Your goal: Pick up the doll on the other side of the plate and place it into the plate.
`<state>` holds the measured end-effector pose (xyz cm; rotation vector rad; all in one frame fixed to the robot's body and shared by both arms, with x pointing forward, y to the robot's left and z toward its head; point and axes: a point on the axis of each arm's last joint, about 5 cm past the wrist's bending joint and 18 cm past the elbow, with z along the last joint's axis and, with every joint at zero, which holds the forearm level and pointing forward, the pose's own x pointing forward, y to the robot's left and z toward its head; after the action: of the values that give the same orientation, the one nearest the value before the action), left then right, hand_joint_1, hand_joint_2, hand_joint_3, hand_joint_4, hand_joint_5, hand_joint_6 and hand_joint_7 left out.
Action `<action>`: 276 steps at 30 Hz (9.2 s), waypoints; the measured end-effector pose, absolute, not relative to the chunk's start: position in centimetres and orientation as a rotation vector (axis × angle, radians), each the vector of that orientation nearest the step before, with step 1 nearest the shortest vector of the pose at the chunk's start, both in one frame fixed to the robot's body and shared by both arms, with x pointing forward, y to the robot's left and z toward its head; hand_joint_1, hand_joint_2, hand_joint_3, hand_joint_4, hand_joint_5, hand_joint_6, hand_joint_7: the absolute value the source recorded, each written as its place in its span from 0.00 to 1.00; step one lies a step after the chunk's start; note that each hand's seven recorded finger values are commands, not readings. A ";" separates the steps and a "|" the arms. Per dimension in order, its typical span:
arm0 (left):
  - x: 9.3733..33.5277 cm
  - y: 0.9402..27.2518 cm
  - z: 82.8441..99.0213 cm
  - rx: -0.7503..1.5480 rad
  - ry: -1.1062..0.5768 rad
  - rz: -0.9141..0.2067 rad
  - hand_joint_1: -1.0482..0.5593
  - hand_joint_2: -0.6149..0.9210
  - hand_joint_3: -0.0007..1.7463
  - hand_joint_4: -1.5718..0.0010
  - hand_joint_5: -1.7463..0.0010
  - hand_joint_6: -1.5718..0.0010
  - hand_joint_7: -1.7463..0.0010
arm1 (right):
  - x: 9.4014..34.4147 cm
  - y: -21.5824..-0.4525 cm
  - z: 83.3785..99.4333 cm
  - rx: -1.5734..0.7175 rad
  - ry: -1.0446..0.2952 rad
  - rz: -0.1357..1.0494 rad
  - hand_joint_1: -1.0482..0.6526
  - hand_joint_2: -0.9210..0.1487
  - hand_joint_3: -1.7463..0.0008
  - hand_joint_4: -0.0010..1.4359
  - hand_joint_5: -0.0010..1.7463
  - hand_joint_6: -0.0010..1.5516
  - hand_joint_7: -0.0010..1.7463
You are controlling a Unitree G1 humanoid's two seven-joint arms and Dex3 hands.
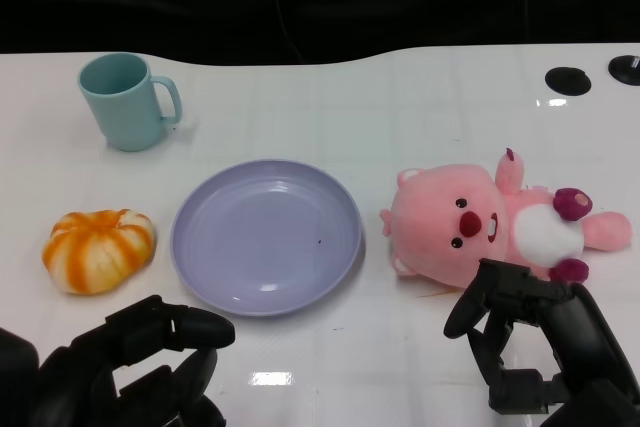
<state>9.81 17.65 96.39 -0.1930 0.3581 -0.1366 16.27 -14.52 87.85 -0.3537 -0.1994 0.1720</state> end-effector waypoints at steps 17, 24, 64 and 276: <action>10.2 17.9 95.6 -0.214 0.348 -0.165 0.49 1.00 0.27 0.65 0.06 0.64 0.31 | 16.3 -14.6 87.9 -0.354 -0.201 0.172 0.60 0.54 0.24 0.61 0.92 0.53 0.75; 10.3 17.9 95.4 -0.215 0.352 -0.167 0.50 1.00 0.27 0.66 0.07 0.64 0.30 | 16.3 -14.7 87.8 -0.350 -0.199 0.168 0.61 0.55 0.23 0.61 0.92 0.53 0.75; 10.3 17.2 95.4 -0.223 0.346 -0.187 0.50 1.00 0.27 0.67 0.05 0.65 0.29 | 18.5 -16.4 96.4 -1.273 -0.138 0.152 0.28 0.10 1.00 0.00 0.24 0.17 0.01; 10.1 17.2 94.9 -0.201 0.352 -0.184 0.52 1.00 0.29 0.69 0.02 0.66 0.29 | 27.6 -5.3 96.8 -0.962 -0.389 0.671 0.16 0.00 0.88 0.00 0.27 0.11 0.02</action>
<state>10.15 17.16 94.90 -0.2012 0.3518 -0.1836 27.56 -5.29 96.80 -0.9616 -0.3892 0.6713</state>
